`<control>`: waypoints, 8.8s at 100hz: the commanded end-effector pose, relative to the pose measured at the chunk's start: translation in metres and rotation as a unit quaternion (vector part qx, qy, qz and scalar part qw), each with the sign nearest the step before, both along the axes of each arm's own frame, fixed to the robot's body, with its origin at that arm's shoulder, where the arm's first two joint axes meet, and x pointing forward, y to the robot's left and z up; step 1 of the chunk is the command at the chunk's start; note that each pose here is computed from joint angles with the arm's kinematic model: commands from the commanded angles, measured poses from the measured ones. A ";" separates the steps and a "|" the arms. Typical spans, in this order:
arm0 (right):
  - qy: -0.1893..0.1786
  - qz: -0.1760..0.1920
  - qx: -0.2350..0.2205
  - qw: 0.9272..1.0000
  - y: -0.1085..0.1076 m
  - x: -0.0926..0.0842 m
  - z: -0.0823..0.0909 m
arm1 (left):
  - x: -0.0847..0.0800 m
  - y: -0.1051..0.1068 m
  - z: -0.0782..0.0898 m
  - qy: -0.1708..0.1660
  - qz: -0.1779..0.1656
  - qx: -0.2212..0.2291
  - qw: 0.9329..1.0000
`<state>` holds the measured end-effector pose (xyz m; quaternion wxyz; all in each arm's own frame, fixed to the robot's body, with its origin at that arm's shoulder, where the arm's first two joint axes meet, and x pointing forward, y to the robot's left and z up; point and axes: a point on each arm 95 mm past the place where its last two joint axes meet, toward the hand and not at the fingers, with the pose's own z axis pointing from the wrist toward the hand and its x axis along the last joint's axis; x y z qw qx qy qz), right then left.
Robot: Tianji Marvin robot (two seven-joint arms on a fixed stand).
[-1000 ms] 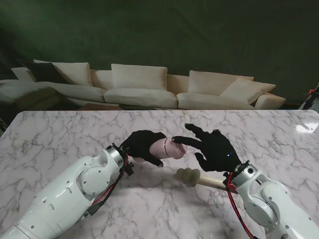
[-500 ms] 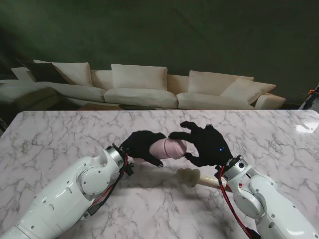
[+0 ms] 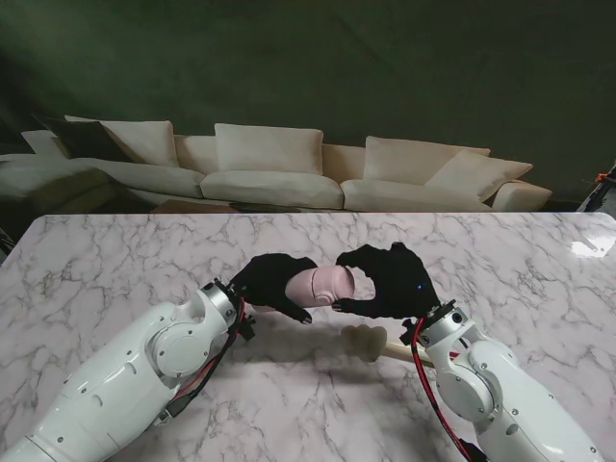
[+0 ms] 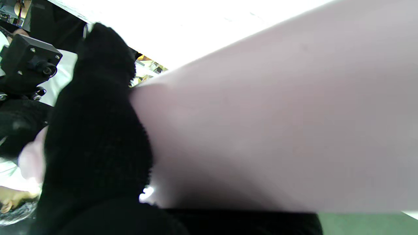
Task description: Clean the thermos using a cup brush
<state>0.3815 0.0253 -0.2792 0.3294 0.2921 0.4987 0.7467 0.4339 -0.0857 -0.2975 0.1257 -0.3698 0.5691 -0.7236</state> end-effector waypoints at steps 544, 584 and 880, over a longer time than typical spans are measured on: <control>0.055 -0.074 0.023 0.995 -0.031 -0.044 0.004 | -0.006 -0.014 0.009 -0.005 -0.020 -0.008 1.000; 0.039 -0.015 -0.023 0.999 -0.029 -0.034 0.004 | -0.006 -0.014 0.009 -0.004 -0.022 -0.007 1.000; 0.091 -0.021 0.102 0.990 0.022 -0.015 -0.014 | -0.004 -0.022 0.005 0.004 -0.022 -0.013 1.000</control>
